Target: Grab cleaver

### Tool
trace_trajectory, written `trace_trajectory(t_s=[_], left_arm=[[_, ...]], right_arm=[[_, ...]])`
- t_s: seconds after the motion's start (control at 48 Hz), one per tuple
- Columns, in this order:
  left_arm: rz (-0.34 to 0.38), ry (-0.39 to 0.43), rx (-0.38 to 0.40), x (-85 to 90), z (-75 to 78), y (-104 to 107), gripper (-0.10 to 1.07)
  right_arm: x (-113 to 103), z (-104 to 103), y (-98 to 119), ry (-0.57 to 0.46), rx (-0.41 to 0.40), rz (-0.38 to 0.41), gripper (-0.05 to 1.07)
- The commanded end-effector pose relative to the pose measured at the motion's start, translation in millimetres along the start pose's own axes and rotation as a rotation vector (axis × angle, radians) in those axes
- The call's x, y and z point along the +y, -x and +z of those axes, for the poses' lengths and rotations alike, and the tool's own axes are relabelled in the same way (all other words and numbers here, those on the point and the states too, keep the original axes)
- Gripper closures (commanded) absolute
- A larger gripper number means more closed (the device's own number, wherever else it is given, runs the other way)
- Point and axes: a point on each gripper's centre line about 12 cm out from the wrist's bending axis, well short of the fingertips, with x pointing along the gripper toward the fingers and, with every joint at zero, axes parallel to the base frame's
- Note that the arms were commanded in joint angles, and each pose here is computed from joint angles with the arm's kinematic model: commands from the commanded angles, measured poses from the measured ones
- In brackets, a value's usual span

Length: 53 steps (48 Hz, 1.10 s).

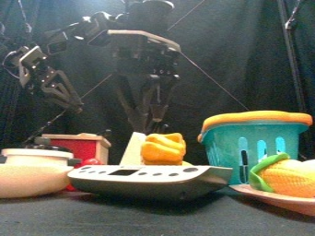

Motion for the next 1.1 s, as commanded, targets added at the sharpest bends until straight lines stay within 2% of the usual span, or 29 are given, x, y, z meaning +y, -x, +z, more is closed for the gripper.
trace_trajectory(t_s=[0.0,0.208,0.333,0.521,0.688,0.854,0.938,1.083], left_arm=[[-0.002,-0.002,-0.013,-0.9,5.2,-0.1,0.23],[0.001,-0.007,-0.016,-0.8,5.9,-0.3,0.23],[0.002,-0.003,-0.025,0.0,7.5,1.1,0.23],[0.036,0.017,-0.061,6.1,12.7,6.7,0.23],[0.083,0.035,-0.075,13.4,12.5,10.0,0.23],[0.121,0.048,-0.095,17.7,17.7,11.7,0.23],[0.142,0.053,-0.111,19.9,22.3,12.9,0.23],[0.198,0.079,-0.183,28.4,41.3,20.8,0.23]], right_arm=[[-36.3,9.5,35.0,-0.058,-0.066,0.02,0.0],[-78.3,4.1,45.2,-0.105,-0.098,-0.005,0.0],[-92.3,6.5,50.7,-0.13,-0.147,0.039,0.0],[-102.8,14.1,53.1,-0.16,-0.246,0.142,0.0],[-107.8,19.6,40.2,-0.203,-0.331,0.257,0.0],[-133.2,26.4,18.7,-0.293,-0.419,0.358,0.0],[-144.9,34.3,9.5,-0.33,-0.488,0.423,0.0],[-165.9,52.8,2.3,-0.407,-0.601,0.511,0.0]])
